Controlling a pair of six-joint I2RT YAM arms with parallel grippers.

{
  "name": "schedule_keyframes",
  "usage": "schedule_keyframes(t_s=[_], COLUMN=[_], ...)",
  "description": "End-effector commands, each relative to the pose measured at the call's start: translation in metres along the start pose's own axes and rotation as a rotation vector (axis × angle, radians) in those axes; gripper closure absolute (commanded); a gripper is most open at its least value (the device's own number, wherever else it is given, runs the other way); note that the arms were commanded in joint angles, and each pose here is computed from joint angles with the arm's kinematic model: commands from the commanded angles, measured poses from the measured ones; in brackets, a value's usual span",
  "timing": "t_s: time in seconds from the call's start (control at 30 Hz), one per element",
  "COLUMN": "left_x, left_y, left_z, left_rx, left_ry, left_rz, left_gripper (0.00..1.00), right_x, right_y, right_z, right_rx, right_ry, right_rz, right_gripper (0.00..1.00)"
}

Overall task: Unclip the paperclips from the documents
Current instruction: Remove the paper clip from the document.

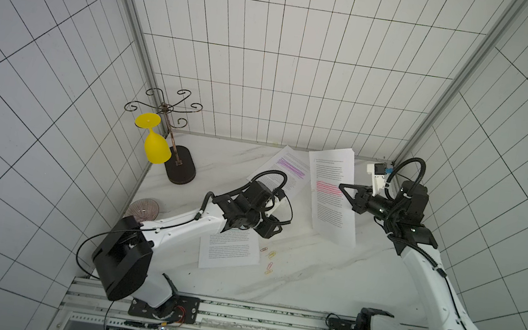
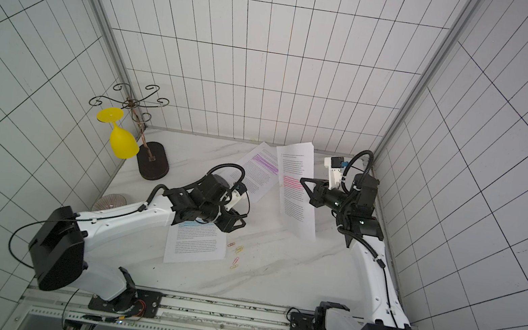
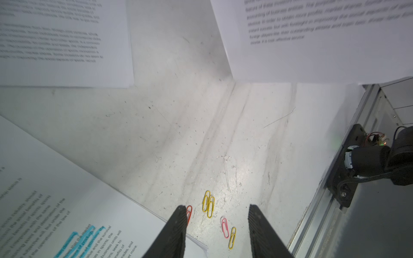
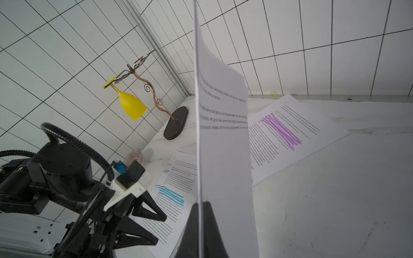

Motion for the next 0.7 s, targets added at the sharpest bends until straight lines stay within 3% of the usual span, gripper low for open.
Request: schedule_keyframes(t_s=[0.0, 0.1, 0.23, 0.43, 0.67], left_x=[-0.035, -0.065, -0.1, -0.143, -0.15], left_y=[0.02, 0.036, 0.041, 0.013, -0.006], left_z=[-0.031, -0.059, -0.089, -0.119, -0.136], left_rx=[0.052, 0.166, 0.33, 0.562, 0.668], left_ry=[-0.199, -0.392, -0.584, -0.671, -0.7], left_rz=[-0.077, -0.131, -0.128, -0.037, 0.017], left_gripper=[0.53, 0.51, 0.38, 0.32, 0.31], right_x=[-0.033, -0.032, -0.032, -0.032, -0.035], right_y=[0.044, 0.063, 0.086, 0.106, 0.112], right_z=[-0.012, -0.016, -0.022, -0.016, -0.009], right_rx=[-0.166, -0.294, -0.44, -0.55, -0.575], right_ry=[-0.049, -0.058, -0.087, -0.042, -0.04], right_rz=[-0.128, -0.15, -0.154, -0.136, -0.136], right_gripper=[1.0, 1.0, 1.0, 1.0, 1.0])
Point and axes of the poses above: each gripper's point midway between its finger pads, its own z axis out along the fingers, its own y axis along the line the jaws close on, x = y × z, the point moved 4 cm from there along -z, back along the fingers, and after that the axes turned 4 degrees about z, right-handed, at the moved point
